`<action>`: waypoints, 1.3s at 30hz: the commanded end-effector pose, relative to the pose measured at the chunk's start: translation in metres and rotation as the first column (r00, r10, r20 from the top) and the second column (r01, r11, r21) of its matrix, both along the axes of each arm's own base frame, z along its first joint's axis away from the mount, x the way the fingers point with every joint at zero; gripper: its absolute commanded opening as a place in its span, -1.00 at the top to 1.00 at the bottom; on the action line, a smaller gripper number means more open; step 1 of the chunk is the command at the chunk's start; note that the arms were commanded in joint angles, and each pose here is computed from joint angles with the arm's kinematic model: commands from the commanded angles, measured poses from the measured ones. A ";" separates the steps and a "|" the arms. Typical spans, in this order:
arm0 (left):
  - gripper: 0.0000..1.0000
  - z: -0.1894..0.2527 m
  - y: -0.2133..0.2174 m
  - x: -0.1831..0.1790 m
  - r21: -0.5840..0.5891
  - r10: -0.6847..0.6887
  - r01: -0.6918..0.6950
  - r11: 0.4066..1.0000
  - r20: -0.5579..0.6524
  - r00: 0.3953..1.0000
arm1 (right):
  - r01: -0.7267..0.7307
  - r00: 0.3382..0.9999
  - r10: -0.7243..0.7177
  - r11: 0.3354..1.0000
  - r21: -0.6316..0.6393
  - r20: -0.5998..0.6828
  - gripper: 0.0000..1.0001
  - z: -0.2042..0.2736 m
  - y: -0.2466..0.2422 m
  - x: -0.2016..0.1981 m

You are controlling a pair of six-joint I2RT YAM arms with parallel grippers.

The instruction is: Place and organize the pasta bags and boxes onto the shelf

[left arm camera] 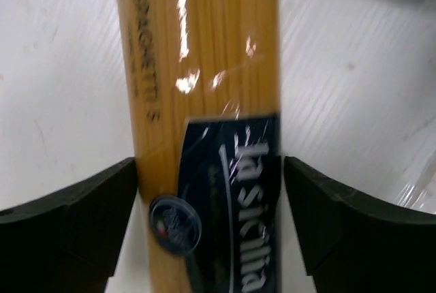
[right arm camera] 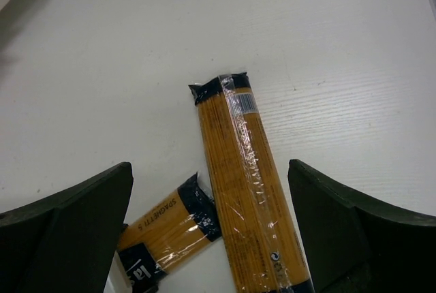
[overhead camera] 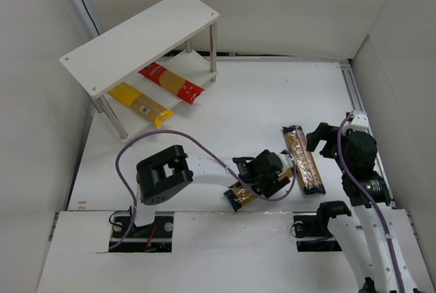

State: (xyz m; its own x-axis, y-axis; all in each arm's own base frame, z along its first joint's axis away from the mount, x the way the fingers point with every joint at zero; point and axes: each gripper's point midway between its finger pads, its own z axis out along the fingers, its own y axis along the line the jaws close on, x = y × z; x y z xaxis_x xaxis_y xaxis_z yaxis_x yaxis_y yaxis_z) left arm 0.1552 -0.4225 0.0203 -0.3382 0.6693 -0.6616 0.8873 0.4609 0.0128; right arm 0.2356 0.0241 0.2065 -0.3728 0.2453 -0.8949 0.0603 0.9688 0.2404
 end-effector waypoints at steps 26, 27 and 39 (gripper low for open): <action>1.00 0.448 0.258 0.205 -0.841 0.905 -0.498 0.214 -0.021 0.425 | -0.018 0.997 0.018 1.000 0.003 0.072 -1.00 0.014 0.003 0.004; 1.00 0.465 0.281 0.208 -0.864 0.927 -0.483 0.143 -0.053 0.371 | -0.018 0.997 0.018 1.000 0.003 0.073 -1.00 0.014 0.003 0.004; 1.00 0.516 0.491 0.275 -0.875 0.947 -0.363 -0.320 -0.282 -0.154 | 0.002 0.999 -0.002 1.000 -0.006 0.043 -1.00 0.009 0.000 0.007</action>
